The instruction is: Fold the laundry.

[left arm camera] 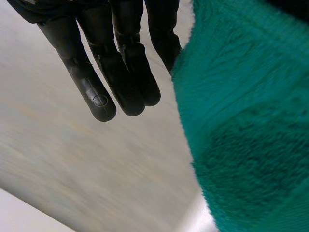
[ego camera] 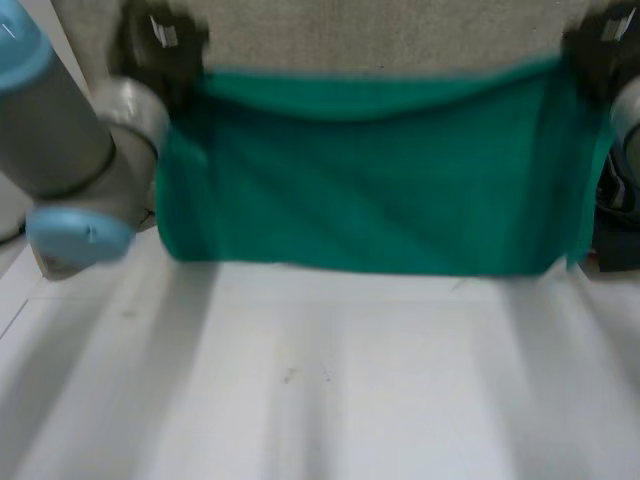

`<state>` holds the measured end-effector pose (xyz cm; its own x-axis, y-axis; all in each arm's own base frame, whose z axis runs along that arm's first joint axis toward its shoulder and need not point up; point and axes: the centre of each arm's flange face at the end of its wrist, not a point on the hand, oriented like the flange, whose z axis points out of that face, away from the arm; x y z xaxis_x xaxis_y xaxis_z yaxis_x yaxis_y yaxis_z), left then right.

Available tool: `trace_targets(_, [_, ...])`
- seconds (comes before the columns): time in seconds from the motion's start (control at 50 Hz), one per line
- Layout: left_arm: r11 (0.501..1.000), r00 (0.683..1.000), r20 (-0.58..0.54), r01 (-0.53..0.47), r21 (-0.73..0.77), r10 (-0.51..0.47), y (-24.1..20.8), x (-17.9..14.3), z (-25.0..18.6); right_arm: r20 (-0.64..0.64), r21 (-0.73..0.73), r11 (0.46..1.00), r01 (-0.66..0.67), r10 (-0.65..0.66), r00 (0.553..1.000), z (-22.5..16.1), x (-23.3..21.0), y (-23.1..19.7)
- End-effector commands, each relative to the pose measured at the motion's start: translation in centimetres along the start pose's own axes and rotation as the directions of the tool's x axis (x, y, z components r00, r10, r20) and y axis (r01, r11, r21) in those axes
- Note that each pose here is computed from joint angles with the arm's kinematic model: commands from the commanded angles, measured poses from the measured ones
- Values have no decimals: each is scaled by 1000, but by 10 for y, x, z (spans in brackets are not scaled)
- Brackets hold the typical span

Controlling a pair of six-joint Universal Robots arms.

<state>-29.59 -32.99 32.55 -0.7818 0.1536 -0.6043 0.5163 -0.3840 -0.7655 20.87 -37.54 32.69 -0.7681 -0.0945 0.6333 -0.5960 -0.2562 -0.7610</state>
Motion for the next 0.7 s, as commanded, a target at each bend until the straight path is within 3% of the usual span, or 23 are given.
trace_targets(0.02, [965, 977, 173, 75, 250, -121, -59, -46, 11, -246, 458, 886, -78, 211, 946, 7, 41, -56])
trace_targets(0.1, [972, 980, 130, 124, 202, -152, -43, -39, -3, -197, 412, 905, -103, 199, 960, -5, 34, -50])
trace_targets(0.18, [988, 988, 70, 132, 84, -138, -6, -17, -19, -57, 248, 956, -159, 178, 982, -16, 7, -22])
trace_targets(0.28, [991, 991, -1, 130, -39, -130, 35, 12, -38, 106, 55, 981, -189, 182, 978, -37, -29, 14])
trace_targets(0.5, [959, 982, -144, 78, -273, -120, 139, 90, -84, 296, -286, 943, -170, 255, 921, -77, -105, 103])
trace_targets(0.58, [945, 979, -165, 64, -320, -122, 153, 97, -91, 309, -331, 936, -123, 231, 923, -81, -108, 120])
trace_targets(0.7, [920, 985, -145, 28, -392, -92, 176, 83, -98, 304, -369, 926, -80, 201, 931, -84, -99, 133])
